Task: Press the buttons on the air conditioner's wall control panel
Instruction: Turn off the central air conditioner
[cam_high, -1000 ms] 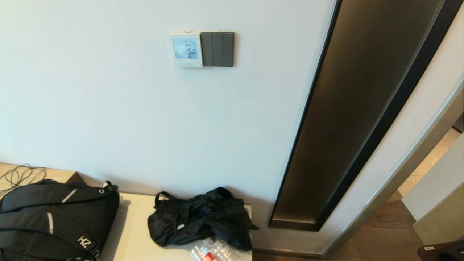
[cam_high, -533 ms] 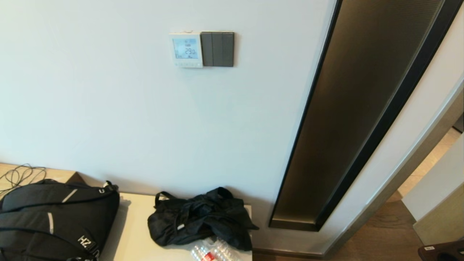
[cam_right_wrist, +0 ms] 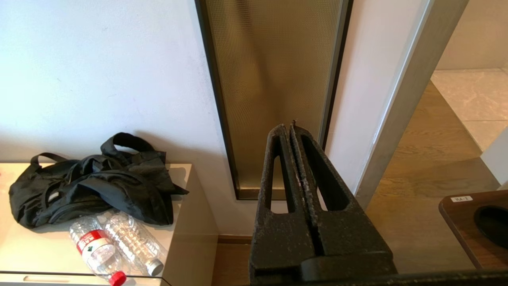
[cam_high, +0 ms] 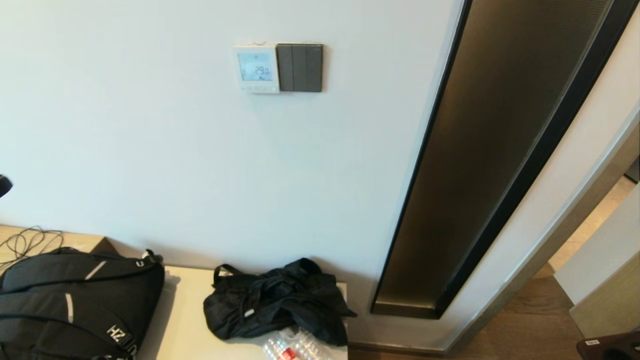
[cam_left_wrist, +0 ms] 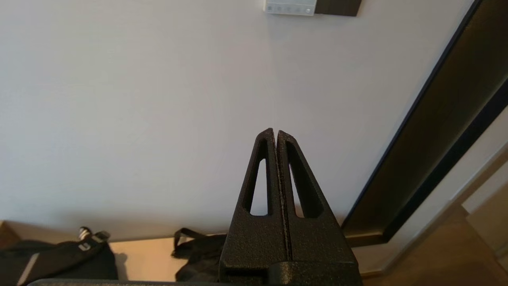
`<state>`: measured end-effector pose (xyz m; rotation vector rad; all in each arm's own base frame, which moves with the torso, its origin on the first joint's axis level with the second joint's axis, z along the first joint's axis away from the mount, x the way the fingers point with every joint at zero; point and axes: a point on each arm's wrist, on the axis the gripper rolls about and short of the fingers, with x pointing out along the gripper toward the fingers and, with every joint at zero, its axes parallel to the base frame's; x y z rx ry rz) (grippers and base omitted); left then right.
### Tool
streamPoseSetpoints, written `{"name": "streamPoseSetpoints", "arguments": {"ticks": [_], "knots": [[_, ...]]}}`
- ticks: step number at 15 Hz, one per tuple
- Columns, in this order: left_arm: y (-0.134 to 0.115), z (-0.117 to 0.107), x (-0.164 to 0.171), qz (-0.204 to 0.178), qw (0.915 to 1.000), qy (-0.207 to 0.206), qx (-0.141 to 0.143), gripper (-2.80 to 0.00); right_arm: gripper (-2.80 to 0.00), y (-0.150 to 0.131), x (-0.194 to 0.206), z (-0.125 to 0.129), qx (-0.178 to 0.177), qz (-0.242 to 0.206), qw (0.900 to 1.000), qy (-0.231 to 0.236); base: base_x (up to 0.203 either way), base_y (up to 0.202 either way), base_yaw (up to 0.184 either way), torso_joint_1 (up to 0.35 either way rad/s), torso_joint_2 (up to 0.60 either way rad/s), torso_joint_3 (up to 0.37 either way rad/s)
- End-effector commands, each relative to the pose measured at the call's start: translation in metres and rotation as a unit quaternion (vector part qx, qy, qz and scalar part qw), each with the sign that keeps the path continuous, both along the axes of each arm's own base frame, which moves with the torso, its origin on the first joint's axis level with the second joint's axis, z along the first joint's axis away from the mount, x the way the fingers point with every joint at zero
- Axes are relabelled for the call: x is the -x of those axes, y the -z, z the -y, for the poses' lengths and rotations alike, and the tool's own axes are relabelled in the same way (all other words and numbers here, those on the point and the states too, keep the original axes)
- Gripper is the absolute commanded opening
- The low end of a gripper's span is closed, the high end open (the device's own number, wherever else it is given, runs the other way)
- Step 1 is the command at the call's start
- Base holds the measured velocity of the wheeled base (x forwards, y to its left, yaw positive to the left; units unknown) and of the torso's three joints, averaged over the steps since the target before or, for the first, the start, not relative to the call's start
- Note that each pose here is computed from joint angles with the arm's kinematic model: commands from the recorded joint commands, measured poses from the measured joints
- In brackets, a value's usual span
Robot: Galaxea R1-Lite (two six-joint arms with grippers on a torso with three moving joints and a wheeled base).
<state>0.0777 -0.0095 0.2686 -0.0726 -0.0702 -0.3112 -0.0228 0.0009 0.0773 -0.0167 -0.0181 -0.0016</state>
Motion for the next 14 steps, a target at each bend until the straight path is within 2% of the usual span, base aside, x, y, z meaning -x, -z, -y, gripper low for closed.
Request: {"name": "streamPoseSetpoints", "arguments": {"ticks": [1, 3, 7, 9, 12, 14], "knots": [[0.003, 0.017, -0.078, -0.079, 0.996, 0.042, -0.002, -2.8, -2.8, 0.0, 0.0, 0.0, 0.0, -0.001, 1.0, 0.0, 0.0, 0.0, 0.0, 0.0, 0.0, 0.0], [-0.004, 0.05, -0.105, -0.085, 0.9916, 0.097, -0.004, -2.8, -2.8, 0.0, 0.0, 0.0, 0.0, -0.001, 1.0, 0.0, 0.0, 0.0, 0.0, 0.0, 0.0, 0.0], [-0.016, 0.112, -0.139, -0.083, 0.9862, 0.143, -0.009, -2.8, -2.8, 0.0, 0.0, 0.0, 0.0, -0.001, 1.0, 0.0, 0.0, 0.0, 0.0, 0.0, 0.0, 0.0], [-0.024, 0.133, -0.153, -0.074, 0.9845, 0.159, -0.008, -2.8, -2.8, 0.0, 0.0, 0.0, 0.0, -0.001, 1.0, 0.0, 0.0, 0.0, 0.0, 0.0, 0.0, 0.0], [-0.032, 0.155, -0.183, -0.062, 0.9853, 0.159, -0.005, -2.8, -2.8, 0.0, 0.0, 0.0, 0.0, -0.001, 1.0, -0.001, 0.0, 0.0, 0.0, 0.0, 0.0, 0.0], [-0.026, 0.167, -0.201, -0.068, 0.985, 0.158, -0.005, -2.8, -2.8, 0.0, 0.0, 0.0, 0.0, -0.001, 1.0, 0.0, 0.0, 0.0, 0.0, 0.0, 0.0, 0.0]]}}
